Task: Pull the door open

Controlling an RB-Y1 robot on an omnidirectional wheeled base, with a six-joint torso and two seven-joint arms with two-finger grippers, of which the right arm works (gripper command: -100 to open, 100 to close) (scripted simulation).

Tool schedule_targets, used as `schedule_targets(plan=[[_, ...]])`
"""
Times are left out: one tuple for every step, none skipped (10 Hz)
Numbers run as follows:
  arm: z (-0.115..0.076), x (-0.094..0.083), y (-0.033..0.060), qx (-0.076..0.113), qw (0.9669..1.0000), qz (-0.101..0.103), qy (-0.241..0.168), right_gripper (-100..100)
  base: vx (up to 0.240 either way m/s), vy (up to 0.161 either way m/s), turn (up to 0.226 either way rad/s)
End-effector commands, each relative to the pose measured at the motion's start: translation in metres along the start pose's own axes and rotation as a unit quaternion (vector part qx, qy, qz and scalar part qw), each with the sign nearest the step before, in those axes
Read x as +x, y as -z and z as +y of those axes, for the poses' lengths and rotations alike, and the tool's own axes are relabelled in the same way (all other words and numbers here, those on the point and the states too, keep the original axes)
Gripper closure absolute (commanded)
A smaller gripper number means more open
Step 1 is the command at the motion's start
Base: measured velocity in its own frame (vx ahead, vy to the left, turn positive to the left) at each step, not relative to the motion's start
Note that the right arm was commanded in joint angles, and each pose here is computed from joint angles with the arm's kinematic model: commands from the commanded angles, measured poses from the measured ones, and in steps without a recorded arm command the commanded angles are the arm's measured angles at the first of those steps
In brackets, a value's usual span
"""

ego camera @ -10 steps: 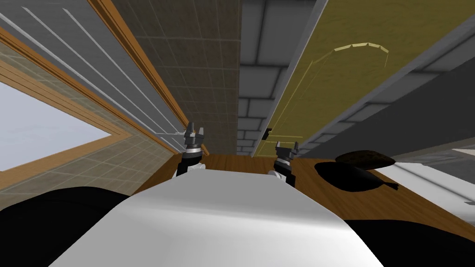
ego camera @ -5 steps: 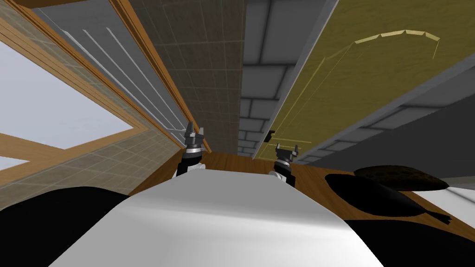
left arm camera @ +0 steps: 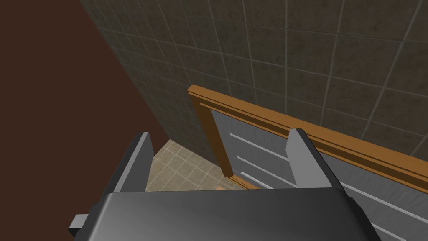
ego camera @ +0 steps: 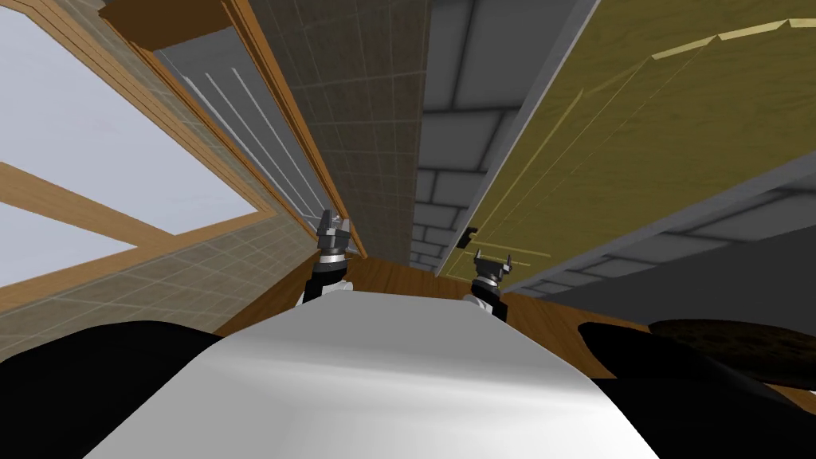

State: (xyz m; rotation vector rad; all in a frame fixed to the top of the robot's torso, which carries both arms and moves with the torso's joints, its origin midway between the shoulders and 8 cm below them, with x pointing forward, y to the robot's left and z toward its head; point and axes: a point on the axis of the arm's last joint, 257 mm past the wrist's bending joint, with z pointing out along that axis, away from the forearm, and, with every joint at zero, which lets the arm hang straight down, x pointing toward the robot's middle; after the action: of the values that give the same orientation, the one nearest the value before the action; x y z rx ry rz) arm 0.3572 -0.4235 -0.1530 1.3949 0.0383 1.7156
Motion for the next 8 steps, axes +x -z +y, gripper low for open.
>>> schedule_targets(plan=[[-0.001,-0.012,0.0004,0.001,0.9996,-0.016,-0.022,-100,-0.004,-0.111,0.236],[-0.002,-0.020,0.0012,0.001,0.9991,-0.025,-0.035,-100,-0.018,-0.131,0.206],[-0.002,-0.027,0.0021,0.001,0.9982,-0.035,-0.048,-100,-0.021,-0.121,0.203],[-0.003,-0.034,0.0030,0.000,0.9972,-0.044,-0.060,-100,-0.023,-0.108,0.197],[-0.004,-0.041,0.0041,0.000,0.9960,-0.053,-0.073,-100,-0.022,-0.110,0.189],[-0.004,-0.048,0.0052,-0.001,0.9945,-0.062,-0.085,-100,-0.015,-0.111,0.199],[-0.005,-0.055,0.0064,-0.002,0.9928,-0.071,-0.097,-100,-0.018,-0.097,0.269],[-0.005,-0.062,0.0078,-0.004,0.9909,-0.080,-0.108,-100,-0.028,-0.106,0.187]])
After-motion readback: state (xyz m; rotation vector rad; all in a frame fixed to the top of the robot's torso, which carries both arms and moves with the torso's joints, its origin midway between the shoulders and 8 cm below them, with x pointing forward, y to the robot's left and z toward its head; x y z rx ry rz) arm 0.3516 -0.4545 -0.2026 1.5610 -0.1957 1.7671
